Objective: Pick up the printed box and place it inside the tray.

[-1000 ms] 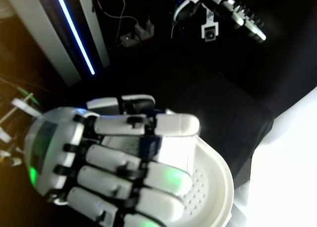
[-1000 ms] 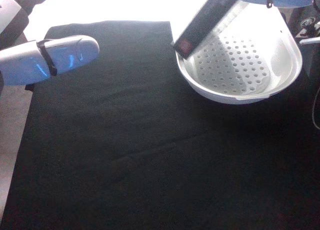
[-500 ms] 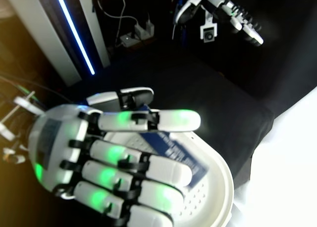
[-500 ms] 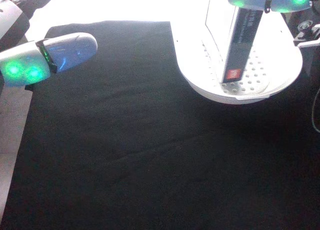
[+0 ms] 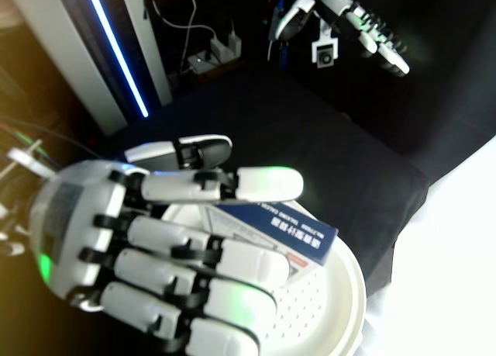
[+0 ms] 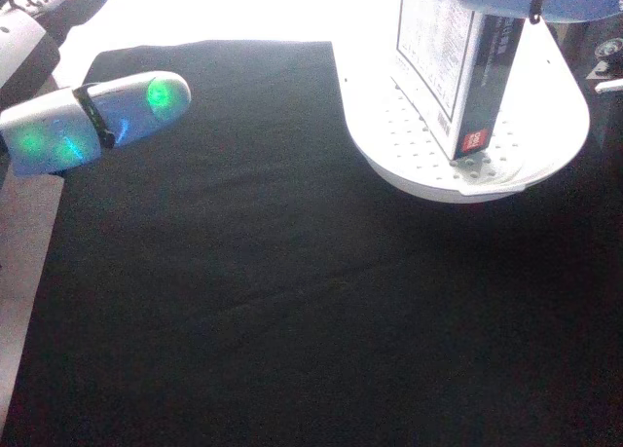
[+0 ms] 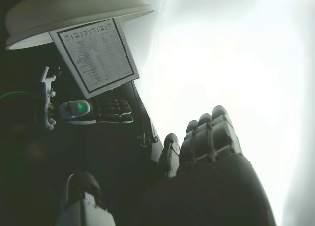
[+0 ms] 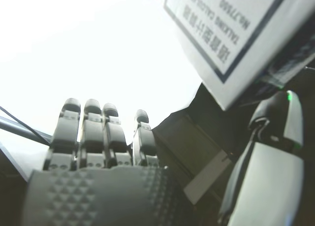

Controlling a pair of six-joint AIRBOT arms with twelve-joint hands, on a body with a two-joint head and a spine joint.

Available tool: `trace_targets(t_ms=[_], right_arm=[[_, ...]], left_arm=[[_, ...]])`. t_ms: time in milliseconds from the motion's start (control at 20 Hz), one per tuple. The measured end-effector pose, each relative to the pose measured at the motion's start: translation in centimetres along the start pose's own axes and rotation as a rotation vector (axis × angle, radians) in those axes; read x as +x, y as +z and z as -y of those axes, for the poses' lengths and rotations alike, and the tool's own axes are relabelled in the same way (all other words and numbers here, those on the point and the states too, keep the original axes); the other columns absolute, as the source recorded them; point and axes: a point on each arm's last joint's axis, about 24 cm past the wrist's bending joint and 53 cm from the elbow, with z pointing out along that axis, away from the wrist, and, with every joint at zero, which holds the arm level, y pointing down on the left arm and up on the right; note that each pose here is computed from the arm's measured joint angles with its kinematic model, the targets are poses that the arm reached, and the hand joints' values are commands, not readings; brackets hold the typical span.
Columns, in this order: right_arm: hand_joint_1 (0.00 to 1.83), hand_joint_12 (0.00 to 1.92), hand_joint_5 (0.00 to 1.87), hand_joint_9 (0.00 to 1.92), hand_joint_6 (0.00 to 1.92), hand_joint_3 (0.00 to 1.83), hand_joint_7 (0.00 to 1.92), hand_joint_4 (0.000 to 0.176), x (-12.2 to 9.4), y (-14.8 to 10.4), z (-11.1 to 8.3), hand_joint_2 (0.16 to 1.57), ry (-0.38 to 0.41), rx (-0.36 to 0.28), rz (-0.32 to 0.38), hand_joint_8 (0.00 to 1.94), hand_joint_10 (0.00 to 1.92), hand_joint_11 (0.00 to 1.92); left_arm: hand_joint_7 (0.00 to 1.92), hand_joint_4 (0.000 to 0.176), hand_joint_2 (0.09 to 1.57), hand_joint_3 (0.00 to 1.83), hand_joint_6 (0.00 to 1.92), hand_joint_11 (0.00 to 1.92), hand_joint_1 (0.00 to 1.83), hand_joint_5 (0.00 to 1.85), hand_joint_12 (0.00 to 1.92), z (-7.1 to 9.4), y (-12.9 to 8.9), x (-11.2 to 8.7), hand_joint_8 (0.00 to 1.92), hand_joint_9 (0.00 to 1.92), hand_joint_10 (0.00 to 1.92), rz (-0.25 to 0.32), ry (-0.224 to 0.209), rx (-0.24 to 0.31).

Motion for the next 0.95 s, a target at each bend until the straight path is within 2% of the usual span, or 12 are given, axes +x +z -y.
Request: trace_targets(t_ms=[150,250,350,400,450,500,550,600,650,750,800,950], right_arm=[[0.71,0.57,0.00,0.00,0.00,0.00,0.00,0.176,-0.7,-0.3,-0.4,0.68,0.001,0.002,0.003,0.00,0.00,0.00],[0.72,0.07,0.00,0.00,0.00,0.00,0.00,0.176,-0.5,-0.6,-1.1,0.67,0.004,-0.008,-0.013,0.00,0.00,0.00],[0.70,0.01,0.00,0.00,0.00,0.01,0.00,0.176,0.1,-0.7,-1.6,0.69,0.009,-0.017,-0.029,0.00,0.00,0.00],[0.70,0.04,0.00,0.00,0.00,0.00,0.00,0.176,0.6,-0.8,-1.9,0.68,0.018,-0.021,-0.039,0.00,0.00,0.07],[0.67,0.40,0.00,0.00,0.00,0.02,0.00,0.176,1.4,-0.9,-2.4,0.64,0.026,-0.030,-0.055,0.00,0.00,0.01],[0.69,0.47,0.00,0.00,0.00,0.02,0.00,0.176,2.2,-1.0,-3.0,0.63,0.028,-0.046,-0.077,0.00,0.00,0.00],[0.71,0.40,0.00,0.00,0.00,0.02,0.00,0.176,2.8,-1.1,-3.4,0.66,0.034,-0.057,-0.089,0.00,0.00,0.00],[0.71,0.77,0.00,0.05,0.00,0.00,0.00,0.176,3.2,-1.3,-4.1,0.64,0.042,-0.073,-0.098,0.00,0.01,0.00],[0.69,0.84,0.00,0.02,0.00,0.00,0.00,0.176,3.4,-1.5,-4.6,0.64,0.045,-0.085,-0.105,0.00,0.00,0.00],[0.66,0.49,0.00,0.00,0.00,0.00,0.00,0.176,3.1,-2.4,-5.5,0.60,0.051,-0.117,-0.095,0.00,0.00,0.00],[0.63,0.41,0.00,0.00,0.00,0.00,0.00,0.176,3.0,-2.9,-5.5,0.61,0.052,-0.120,-0.094,0.00,0.00,0.00],[0.65,0.71,0.00,0.00,0.00,0.01,0.00,0.176,3.4,-3.9,-5.8,0.69,0.073,-0.123,-0.095,0.00,0.00,0.00]], left_arm=[[0.00,0.176,0.94,0.02,0.00,0.00,0.07,0.00,0.00,-0.2,0.1,0.6,0.00,0.00,0.00,0.000,-0.016,-0.007],[0.00,0.176,0.97,0.03,0.00,0.00,0.05,0.00,0.00,0.0,0.1,0.4,0.00,0.00,0.00,0.005,-0.014,0.002],[0.00,0.176,0.95,0.02,0.00,0.00,0.07,0.00,0.00,0.2,0.0,0.2,0.00,0.00,0.00,0.017,-0.014,0.011],[0.00,0.175,0.95,0.01,0.00,0.00,0.08,0.00,0.00,0.3,0.0,0.0,0.00,0.00,0.00,0.026,-0.014,0.017],[0.00,0.171,0.93,0.00,0.00,0.00,0.12,0.00,0.00,0.5,-0.1,-0.3,0.00,0.00,0.00,0.037,-0.014,0.024],[0.00,0.175,0.92,0.00,0.00,0.00,0.12,0.00,0.00,0.7,-0.3,-0.6,0.00,0.00,0.00,0.050,-0.018,0.030],[0.00,0.176,0.91,0.00,0.00,0.00,0.13,0.00,0.00,0.9,-0.4,-0.6,0.00,0.00,0.00,0.050,-0.015,0.036],[0.00,0.165,0.92,0.00,0.00,0.00,0.17,0.00,0.00,1.2,-0.6,-0.9,0.00,0.00,0.00,0.059,-0.018,0.045],[0.00,0.172,0.92,0.00,0.00,0.00,0.18,0.00,0.00,1.6,-0.6,-1.2,0.00,0.00,0.00,0.070,-0.014,0.058],[0.00,0.176,0.90,0.00,0.00,0.00,0.22,0.00,0.00,2.1,-1.0,-1.9,0.00,0.00,0.00,0.088,-0.008,0.072],[0.00,0.176,0.88,0.00,0.00,0.00,0.26,0.00,0.00,2.3,-1.1,-2.3,0.00,0.00,0.00,0.102,-0.001,0.077],[0.00,0.161,0.89,0.00,0.00,0.00,0.25,0.00,0.00,3.2,-1.3,-2.5,0.00,0.00,0.00,0.114,0.007,0.106]])
